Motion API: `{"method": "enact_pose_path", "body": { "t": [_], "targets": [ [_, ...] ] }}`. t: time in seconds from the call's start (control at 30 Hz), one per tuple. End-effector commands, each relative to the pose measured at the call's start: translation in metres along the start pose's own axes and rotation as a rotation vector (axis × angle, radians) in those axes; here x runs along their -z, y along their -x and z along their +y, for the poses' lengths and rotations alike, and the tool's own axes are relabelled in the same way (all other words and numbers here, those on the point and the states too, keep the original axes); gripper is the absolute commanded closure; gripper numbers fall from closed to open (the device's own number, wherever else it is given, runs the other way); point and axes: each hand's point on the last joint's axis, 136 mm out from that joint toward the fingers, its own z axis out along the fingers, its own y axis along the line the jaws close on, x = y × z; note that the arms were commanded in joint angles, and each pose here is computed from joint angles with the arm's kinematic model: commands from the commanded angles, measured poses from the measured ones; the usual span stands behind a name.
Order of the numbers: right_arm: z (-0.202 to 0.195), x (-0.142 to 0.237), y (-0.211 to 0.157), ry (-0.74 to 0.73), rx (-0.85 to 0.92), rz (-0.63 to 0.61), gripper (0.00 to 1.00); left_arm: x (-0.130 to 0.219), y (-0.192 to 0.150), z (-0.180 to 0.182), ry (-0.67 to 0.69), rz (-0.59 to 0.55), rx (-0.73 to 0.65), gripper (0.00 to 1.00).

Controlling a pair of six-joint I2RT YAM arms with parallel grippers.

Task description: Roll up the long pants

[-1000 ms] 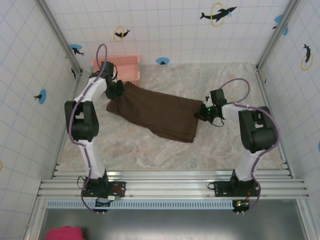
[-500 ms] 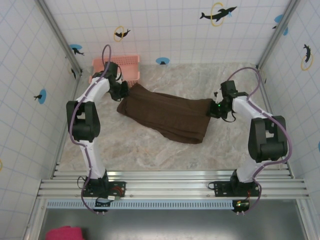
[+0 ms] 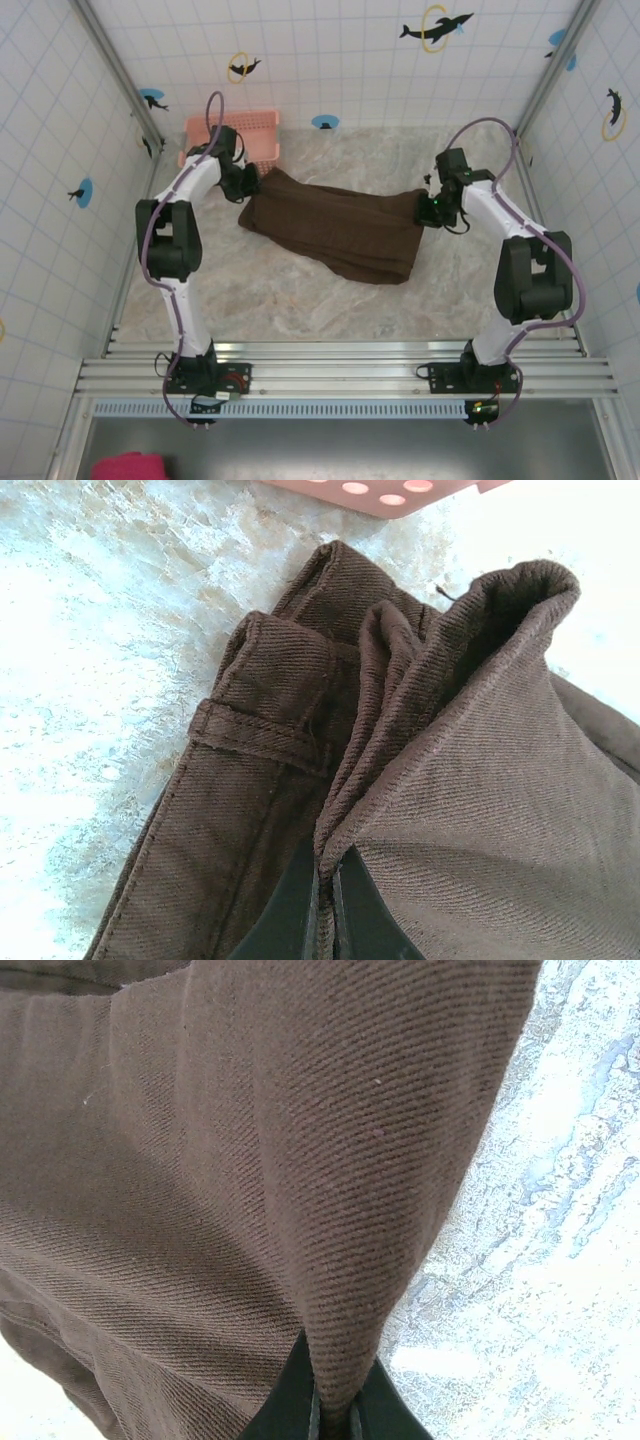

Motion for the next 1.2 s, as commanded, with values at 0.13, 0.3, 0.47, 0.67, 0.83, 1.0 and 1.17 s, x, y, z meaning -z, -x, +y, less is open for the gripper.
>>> {"method": "enact_pose_path", "body": {
  "t": [0.13, 0.3, 0.47, 0.67, 0.83, 1.0, 1.17],
  "targets": [
    [-0.022, -0.011, -0.011, -0.142, 0.005, 0.073, 1.00, -0.012, 0.032, 0.031, 0.084, -0.080, 0.026, 1.00],
    [-0.020, -0.020, -0.012, -0.133, -0.001, 0.079, 0.81, -0.022, 0.035, 0.036, 0.097, -0.075, 0.024, 1.00],
    [-0.022, -0.015, -0.014, -0.137, -0.002, 0.067, 0.26, -0.032, 0.038, 0.040, 0.105, -0.068, 0.027, 1.00],
    [-0.028, -0.010, -0.030, -0.118, -0.036, 0.078, 0.24, -0.040, 0.041, 0.040, 0.094, -0.059, 0.026, 1.00],
    [-0.003, -0.022, -0.044, -0.023, -0.060, 0.073, 0.24, -0.047, 0.041, 0.040, 0.092, -0.053, 0.025, 1.00],
    [0.022, -0.038, -0.051, 0.041, -0.066, 0.071, 0.24, -0.049, 0.046, 0.038, 0.085, -0.057, 0.022, 1.00],
    [0.033, -0.049, -0.054, 0.063, -0.073, 0.068, 0.27, -0.047, 0.049, 0.037, 0.091, -0.058, 0.012, 1.00]
  ]
}}
